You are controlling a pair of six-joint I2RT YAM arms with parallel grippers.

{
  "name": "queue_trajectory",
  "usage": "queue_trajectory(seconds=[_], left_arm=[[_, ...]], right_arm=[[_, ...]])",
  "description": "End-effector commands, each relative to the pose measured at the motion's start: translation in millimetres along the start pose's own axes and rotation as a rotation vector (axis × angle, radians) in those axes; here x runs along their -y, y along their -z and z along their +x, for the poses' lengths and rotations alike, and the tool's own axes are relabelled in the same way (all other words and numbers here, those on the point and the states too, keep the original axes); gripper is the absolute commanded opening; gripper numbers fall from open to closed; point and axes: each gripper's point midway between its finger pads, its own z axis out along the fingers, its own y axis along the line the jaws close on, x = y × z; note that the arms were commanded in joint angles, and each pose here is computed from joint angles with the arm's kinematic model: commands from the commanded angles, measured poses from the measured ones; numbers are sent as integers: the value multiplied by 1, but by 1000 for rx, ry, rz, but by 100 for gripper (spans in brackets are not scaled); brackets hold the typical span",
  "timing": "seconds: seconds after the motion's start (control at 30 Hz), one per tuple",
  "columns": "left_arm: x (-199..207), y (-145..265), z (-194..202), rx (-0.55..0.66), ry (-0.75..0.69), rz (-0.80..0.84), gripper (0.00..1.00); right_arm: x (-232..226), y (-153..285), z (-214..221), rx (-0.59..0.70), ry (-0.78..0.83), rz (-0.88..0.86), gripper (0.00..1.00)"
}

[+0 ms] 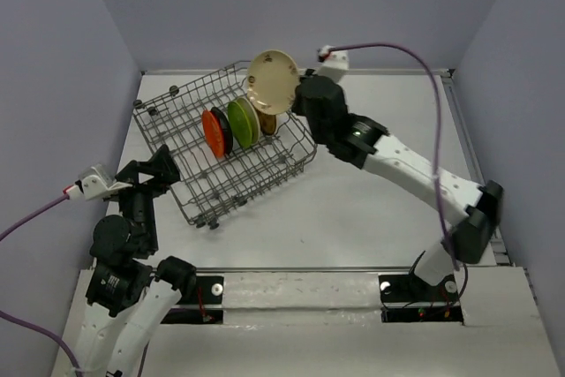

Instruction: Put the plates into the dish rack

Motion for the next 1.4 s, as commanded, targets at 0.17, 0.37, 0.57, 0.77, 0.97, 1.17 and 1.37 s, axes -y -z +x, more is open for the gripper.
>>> queue_trajectory(seconds=[0.17, 0.37, 0.57, 0.77, 0.97, 1.17, 1.37], left_arm=[[-29, 9, -35, 130, 75, -154, 99], [-32, 15, -41, 145, 96, -161, 99], [-31, 17, -41, 144, 109, -142, 99], [-26, 16, -39, 132, 110, -118, 99], [-23, 15, -38, 127, 111, -102, 99], [-21, 15, -37, 123, 108, -97, 99], [-20, 14, -36, 119, 104, -89, 99]], right_arm=[[-152, -45, 74, 101, 464, 71, 7], [-198, -52, 98, 207, 555, 61, 7], [-198, -66, 151, 189, 633, 78, 7], [-208, -72, 177, 205, 605, 45, 7], [-206, -81, 206, 192, 632, 40, 7], [-203, -85, 227, 170, 645, 28, 7], [-206, -79, 248, 148, 650, 5, 7]])
